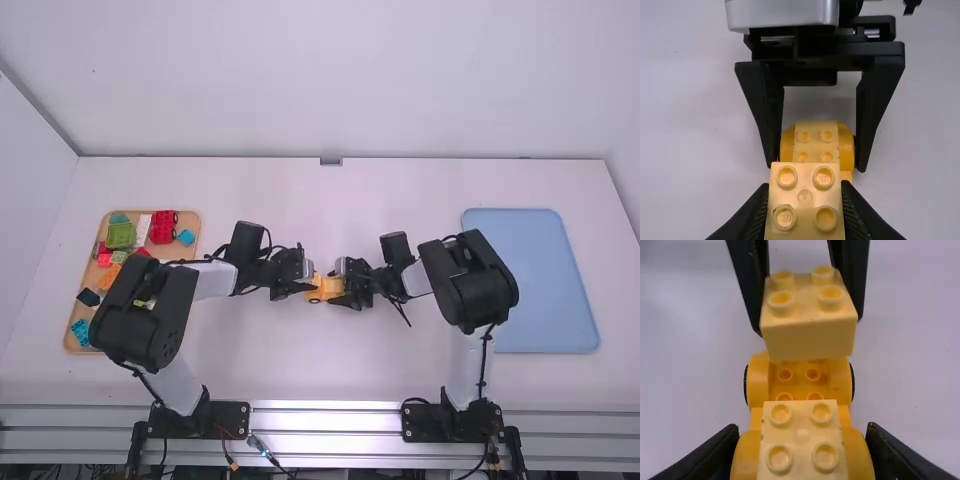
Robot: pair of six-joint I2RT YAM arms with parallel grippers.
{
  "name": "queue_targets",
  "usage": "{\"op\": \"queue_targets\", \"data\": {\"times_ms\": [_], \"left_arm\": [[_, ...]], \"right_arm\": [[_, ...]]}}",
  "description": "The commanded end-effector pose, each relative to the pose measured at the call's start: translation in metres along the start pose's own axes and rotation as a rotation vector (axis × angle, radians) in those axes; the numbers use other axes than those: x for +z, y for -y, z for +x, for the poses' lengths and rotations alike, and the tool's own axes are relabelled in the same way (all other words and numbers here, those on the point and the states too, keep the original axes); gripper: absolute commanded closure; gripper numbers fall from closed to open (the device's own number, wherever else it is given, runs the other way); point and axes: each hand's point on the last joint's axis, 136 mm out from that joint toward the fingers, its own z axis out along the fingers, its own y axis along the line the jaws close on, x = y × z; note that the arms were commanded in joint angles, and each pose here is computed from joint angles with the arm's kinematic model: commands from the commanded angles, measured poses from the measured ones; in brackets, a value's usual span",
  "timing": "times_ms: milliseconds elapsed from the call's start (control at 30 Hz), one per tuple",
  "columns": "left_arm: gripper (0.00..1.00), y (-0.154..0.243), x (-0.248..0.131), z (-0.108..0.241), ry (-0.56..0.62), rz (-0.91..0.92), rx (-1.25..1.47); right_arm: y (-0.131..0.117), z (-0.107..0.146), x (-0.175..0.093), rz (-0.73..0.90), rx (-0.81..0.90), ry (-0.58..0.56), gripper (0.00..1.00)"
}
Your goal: Assemble lego blocks to make yellow taxi
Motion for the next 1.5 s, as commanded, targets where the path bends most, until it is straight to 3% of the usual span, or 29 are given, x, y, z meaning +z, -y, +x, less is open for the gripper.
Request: {"op": "queue_targets", "data": {"times_ms": [0, 67, 233, 400, 1167, 1233, 1300, 1433, 1467], "left_arm": [[0.76, 0.003, 0.005, -0.001, 0.027, 0.03, -0.033], [0.77, 0.004, 0.006, 0.0, 0.025, 0.034, -0.04], [0.78, 0.008, 0.008, 0.005, 0.016, 0.049, -0.058], [0.92, 0.01, 0.012, 0.012, 0.012, 0.059, -0.036], [0.92, 0.02, 0.019, 0.011, -0.007, 0.088, 0.008], [0.88, 0.022, 0.02, 0.011, -0.012, 0.092, 0.009], [0.77, 0.021, 0.02, 0.015, -0.034, 0.085, 0.006], [0.37, 0.02, 0.02, 0.017, -0.042, 0.079, 0.007], [0.34, 0.02, 0.02, 0.016, -0.041, 0.078, 0.009]], "right_arm": [[-0.001, 0.0, 0.003, -0.016, -0.001, 0.013, 0.41], [-0.001, 0.0, 0.003, -0.016, -0.001, 0.013, 0.46], [-0.001, 0.0, 0.003, -0.017, 0.0, 0.012, 0.46], [-0.001, 0.0, 0.003, -0.017, 0.001, 0.012, 0.46], [-0.008, 0.001, 0.006, -0.041, 0.017, 0.004, 0.51], [-0.008, 0.0, 0.006, -0.041, 0.018, 0.005, 0.51], [-0.008, 0.001, 0.006, -0.041, 0.018, 0.005, 0.51], [-0.008, 0.001, 0.006, -0.041, 0.021, 0.005, 0.5], [-0.008, 0.001, 0.006, -0.041, 0.021, 0.005, 0.5]]}}
